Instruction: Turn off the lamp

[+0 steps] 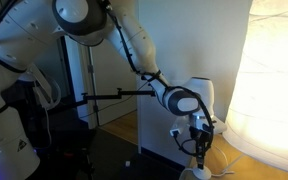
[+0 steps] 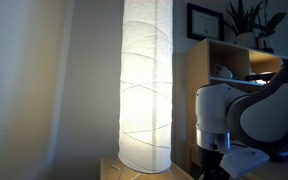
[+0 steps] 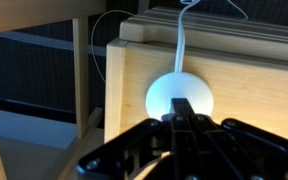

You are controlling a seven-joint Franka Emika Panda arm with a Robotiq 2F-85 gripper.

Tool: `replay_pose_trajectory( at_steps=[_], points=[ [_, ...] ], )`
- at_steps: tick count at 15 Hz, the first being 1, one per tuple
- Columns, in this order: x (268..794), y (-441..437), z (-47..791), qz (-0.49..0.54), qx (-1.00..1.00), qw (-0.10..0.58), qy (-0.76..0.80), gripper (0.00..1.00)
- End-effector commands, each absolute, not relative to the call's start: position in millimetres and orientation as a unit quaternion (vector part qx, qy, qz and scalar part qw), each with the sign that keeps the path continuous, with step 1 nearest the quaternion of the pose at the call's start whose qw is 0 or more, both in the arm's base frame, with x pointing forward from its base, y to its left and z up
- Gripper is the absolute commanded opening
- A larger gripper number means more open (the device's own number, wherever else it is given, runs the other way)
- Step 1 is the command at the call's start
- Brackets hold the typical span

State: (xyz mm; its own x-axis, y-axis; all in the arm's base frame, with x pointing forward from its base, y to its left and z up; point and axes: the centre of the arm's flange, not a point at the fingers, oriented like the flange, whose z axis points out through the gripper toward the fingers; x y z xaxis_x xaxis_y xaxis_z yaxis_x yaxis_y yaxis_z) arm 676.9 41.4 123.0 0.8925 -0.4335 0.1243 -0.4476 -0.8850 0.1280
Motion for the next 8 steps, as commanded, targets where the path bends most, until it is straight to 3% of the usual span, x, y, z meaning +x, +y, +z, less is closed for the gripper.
replay_pose_trajectory(
  at_steps=[1, 8],
  points=[
    [689, 39, 105, 0.016, 0.971, 0.081, -0.223, 0.00],
    [679, 31, 92, 0.004, 0.974, 0.086, -0.208, 0.00]
  ],
)
